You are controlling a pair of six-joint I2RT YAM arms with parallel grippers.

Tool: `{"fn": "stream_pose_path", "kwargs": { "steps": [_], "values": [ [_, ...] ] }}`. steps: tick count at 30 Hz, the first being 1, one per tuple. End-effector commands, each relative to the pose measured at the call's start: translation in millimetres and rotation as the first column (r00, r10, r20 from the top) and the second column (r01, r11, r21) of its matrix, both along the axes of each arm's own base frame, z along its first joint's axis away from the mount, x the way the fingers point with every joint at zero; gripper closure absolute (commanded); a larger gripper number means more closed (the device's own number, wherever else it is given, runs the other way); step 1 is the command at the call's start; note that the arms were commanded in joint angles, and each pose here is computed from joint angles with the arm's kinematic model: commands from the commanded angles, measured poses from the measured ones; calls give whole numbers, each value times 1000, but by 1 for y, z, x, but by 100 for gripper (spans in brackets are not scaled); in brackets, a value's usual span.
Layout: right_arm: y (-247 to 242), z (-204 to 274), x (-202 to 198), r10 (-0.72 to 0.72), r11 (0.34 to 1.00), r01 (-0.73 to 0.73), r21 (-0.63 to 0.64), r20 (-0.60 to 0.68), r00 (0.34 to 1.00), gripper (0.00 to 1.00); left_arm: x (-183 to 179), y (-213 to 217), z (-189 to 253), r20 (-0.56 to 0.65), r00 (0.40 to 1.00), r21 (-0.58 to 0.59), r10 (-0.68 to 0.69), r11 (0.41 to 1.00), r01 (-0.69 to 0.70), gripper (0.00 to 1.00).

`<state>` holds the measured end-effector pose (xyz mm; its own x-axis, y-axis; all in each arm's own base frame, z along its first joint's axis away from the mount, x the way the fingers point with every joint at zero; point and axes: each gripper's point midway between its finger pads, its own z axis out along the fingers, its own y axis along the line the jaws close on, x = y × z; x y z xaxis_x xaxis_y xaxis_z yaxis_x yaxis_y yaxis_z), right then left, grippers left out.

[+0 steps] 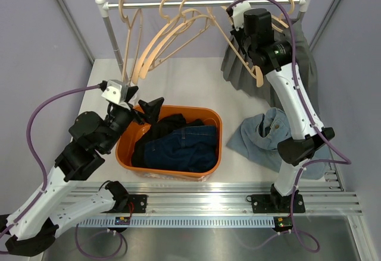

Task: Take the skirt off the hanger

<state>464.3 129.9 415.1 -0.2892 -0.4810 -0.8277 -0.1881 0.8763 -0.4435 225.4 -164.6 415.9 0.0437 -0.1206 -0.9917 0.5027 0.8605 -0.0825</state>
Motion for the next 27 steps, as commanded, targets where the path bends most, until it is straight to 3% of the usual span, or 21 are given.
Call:
{"fn": "stream_pose_path", "kwargs": {
  "steps": [1,7,13,20,21,27],
  "values": [
    [11,22,3,11,1000,-12,19,72,997,100,-4,2,5,13,1000,-47,-5,999,6,1],
    [26,11,7,41,999,-42,21,48,998,100,-3,-1,3,8,1000,-45,-13,999,14,1],
    [29,1,3,69,997,-69,19,20,997,88,-3,-2,1,9,1000,-40,-18,999,18,1],
    [33,5,-5,105,993,-106,48,27,994,64,0,-8,0,7,999,-32,-31,999,31,1],
    [34,6,-6,111,992,-112,51,30,993,56,0,-8,1,10,999,-33,-31,999,31,1],
    [36,24,-20,146,984,-151,95,59,987,45,1,-11,1,13,999,-28,-38,999,38,1]
  ]
}}
